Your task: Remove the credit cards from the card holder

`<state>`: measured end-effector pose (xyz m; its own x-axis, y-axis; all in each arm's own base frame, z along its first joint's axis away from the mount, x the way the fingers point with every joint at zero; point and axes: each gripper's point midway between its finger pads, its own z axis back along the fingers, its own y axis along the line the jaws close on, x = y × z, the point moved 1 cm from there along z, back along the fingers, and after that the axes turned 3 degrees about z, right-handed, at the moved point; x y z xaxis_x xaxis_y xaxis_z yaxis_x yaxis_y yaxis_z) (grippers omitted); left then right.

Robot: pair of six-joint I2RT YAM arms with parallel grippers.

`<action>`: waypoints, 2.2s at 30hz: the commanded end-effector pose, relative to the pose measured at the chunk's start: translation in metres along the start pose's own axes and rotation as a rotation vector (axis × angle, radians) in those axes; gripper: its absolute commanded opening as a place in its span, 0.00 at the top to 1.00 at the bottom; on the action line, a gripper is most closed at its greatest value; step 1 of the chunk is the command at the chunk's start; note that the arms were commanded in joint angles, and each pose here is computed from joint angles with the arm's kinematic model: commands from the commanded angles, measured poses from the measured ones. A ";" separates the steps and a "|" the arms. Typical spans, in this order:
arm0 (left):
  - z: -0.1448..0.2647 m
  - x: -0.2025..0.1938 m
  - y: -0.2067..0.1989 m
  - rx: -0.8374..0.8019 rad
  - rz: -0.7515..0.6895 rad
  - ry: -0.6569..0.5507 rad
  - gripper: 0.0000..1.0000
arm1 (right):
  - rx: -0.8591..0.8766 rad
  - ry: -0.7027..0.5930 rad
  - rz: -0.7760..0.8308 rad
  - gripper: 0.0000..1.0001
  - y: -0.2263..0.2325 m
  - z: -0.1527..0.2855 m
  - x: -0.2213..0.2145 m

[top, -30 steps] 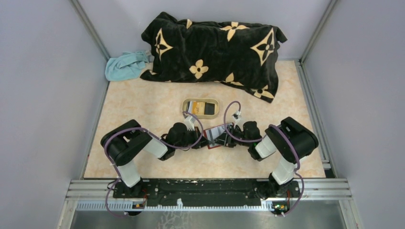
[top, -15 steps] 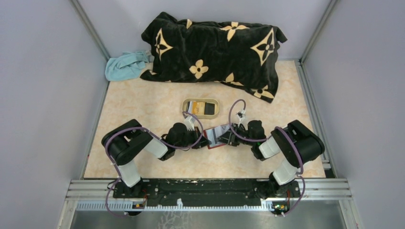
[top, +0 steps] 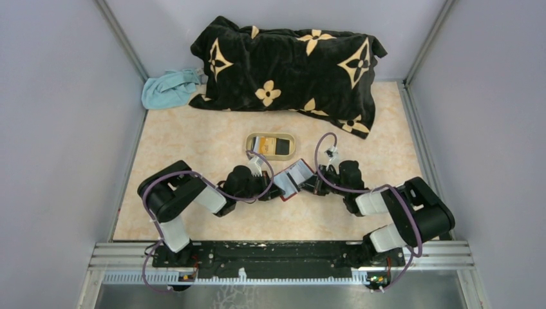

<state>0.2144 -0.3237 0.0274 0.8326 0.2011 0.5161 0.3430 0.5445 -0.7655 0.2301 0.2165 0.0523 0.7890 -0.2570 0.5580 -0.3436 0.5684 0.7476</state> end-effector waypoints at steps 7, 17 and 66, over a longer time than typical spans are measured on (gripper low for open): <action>0.012 -0.013 0.010 0.041 0.000 0.047 0.99 | -0.062 -0.099 0.125 1.00 0.009 0.011 0.035; 0.028 0.013 -0.039 -0.111 -0.063 -0.015 0.39 | -0.063 -0.161 0.223 1.00 0.042 0.025 0.074; 0.123 0.068 -0.023 0.118 -0.108 -0.404 0.43 | -0.319 -0.110 0.236 0.58 0.049 -0.119 0.141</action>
<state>0.2055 -0.2176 0.1191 0.5668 0.4211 0.7081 0.3160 0.6826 -0.6589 0.3808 0.3040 0.0756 0.7367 -0.1555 0.6581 -0.2583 0.8347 0.4863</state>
